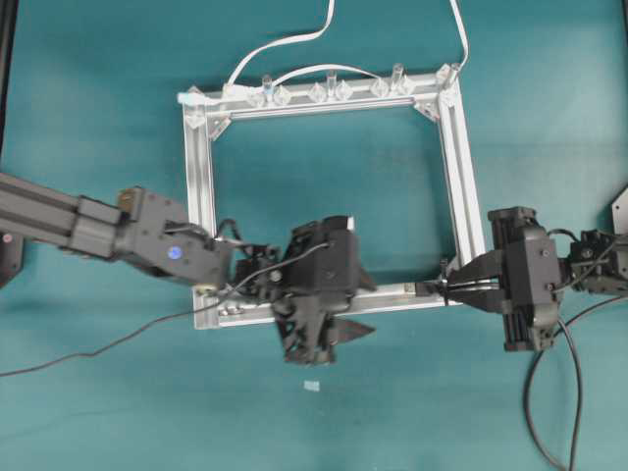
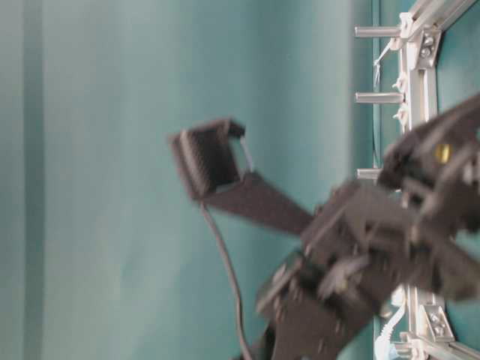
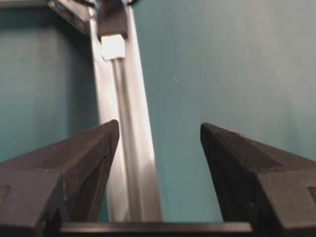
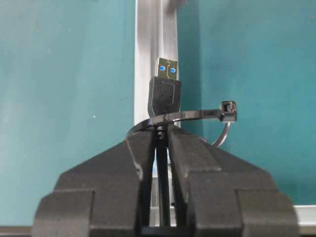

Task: Insert the wire through the string loop located on the right side.
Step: 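Move the left gripper over and grasp the plug tip beyond the loop, then pull the plug through the loop with the left gripper, release right gripper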

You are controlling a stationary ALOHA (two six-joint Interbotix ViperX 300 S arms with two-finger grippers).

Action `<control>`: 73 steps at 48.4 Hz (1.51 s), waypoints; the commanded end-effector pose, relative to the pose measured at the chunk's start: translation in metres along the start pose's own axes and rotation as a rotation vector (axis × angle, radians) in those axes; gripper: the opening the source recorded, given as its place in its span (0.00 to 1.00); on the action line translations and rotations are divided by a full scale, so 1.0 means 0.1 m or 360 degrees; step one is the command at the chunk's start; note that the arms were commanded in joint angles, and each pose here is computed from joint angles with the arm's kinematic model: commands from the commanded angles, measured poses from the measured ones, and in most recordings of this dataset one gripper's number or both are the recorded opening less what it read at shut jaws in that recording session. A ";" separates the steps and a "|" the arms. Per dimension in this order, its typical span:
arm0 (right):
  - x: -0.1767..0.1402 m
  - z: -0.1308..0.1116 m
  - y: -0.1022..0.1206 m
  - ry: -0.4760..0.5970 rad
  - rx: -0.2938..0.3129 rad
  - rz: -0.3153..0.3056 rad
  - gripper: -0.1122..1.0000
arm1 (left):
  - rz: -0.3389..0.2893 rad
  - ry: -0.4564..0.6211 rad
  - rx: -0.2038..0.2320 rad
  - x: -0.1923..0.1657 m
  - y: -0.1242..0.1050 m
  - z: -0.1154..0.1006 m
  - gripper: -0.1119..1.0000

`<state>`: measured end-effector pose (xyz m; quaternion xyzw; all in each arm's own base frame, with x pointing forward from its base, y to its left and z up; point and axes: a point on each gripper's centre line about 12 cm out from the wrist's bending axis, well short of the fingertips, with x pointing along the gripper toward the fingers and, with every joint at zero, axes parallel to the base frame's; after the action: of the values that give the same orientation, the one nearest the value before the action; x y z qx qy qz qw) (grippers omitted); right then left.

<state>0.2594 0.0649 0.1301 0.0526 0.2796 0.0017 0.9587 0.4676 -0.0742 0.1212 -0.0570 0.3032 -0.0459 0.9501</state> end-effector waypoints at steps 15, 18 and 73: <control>0.00 0.07 0.01 -0.0039 0.0009 0.0002 0.21 | 0.0056 -0.0153 -0.0038 0.29 0.24 0.50 0.71; 0.00 0.07 0.01 -0.0037 0.0005 0.0005 0.21 | 0.0057 -0.0143 -0.0040 0.31 0.24 0.49 0.71; -0.04 -0.04 -0.06 -0.0036 -0.0038 -0.0032 0.21 | 0.0040 -0.0119 -0.0046 0.31 0.17 0.60 0.29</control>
<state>0.2519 0.0608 0.1238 0.0424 0.2832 -0.0029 0.9581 0.5196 -0.0541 0.1234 -0.0645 0.3010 -0.0234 0.9512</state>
